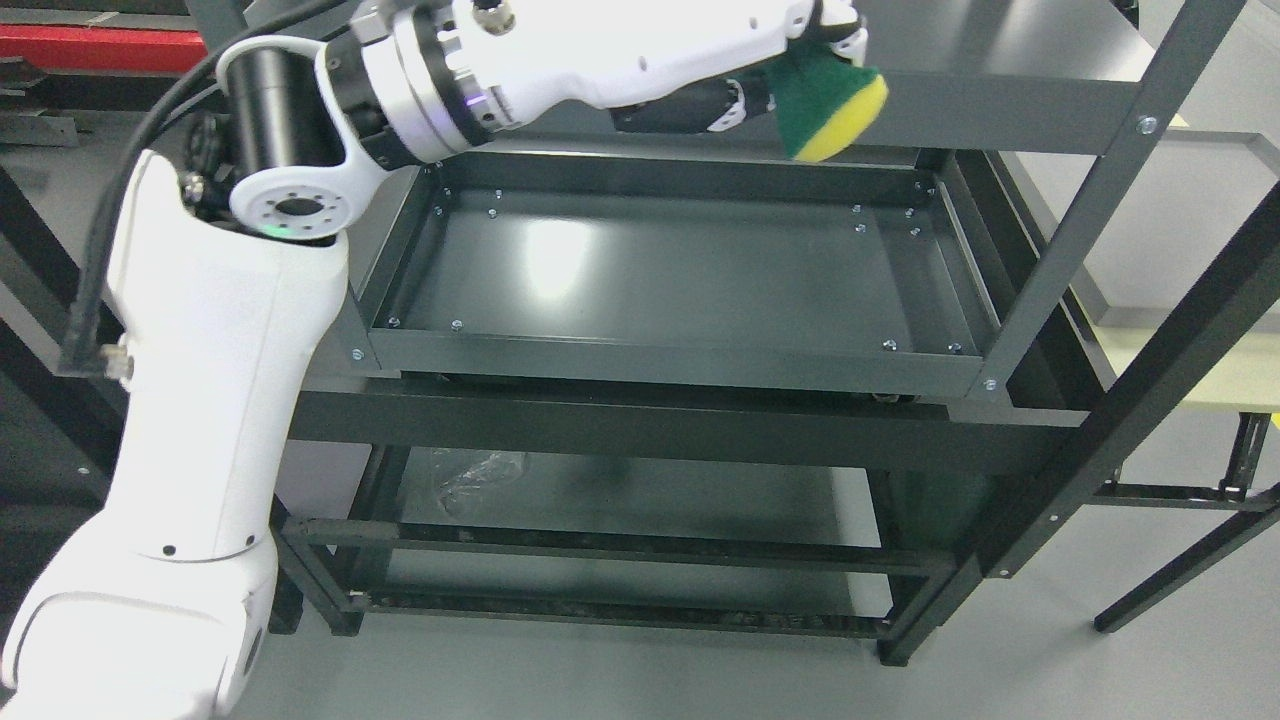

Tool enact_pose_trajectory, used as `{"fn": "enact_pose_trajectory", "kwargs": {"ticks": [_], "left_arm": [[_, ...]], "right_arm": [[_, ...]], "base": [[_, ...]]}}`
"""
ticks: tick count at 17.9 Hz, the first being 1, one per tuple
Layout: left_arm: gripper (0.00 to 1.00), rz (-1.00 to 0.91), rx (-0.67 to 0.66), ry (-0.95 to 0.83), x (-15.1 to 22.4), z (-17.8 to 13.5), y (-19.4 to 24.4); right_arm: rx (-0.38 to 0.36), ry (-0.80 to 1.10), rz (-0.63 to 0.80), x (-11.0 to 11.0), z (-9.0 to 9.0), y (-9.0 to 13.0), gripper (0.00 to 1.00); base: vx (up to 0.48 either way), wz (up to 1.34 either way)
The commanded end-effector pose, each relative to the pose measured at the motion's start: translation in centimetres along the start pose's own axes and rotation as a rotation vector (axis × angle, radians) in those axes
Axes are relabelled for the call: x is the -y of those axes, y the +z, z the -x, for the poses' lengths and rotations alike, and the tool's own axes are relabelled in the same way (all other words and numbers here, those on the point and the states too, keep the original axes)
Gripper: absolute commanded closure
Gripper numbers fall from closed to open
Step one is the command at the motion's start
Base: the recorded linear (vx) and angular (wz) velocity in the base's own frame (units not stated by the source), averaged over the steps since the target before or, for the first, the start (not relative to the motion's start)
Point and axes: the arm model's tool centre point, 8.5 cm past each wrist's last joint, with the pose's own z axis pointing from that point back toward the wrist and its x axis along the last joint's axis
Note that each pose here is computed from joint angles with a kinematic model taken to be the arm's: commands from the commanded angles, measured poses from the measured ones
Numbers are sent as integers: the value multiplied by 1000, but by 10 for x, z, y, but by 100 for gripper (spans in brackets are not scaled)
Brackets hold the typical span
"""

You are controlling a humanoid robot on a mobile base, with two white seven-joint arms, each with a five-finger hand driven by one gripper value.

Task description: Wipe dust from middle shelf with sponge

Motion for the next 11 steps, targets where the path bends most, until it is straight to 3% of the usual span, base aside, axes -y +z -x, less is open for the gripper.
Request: {"fn": "enact_pose_trajectory", "kwargs": {"ticks": [1,11], "left_arm": [[100,237,101,60,60,-10,-67],[100,373,-8,-14,81,21,-59]], "right_arm": [[-50,3,16,10,-2,-1,0],[-50,3,16,10,-2,-1,0]], "base": [[16,-11],[11,-9]]}}
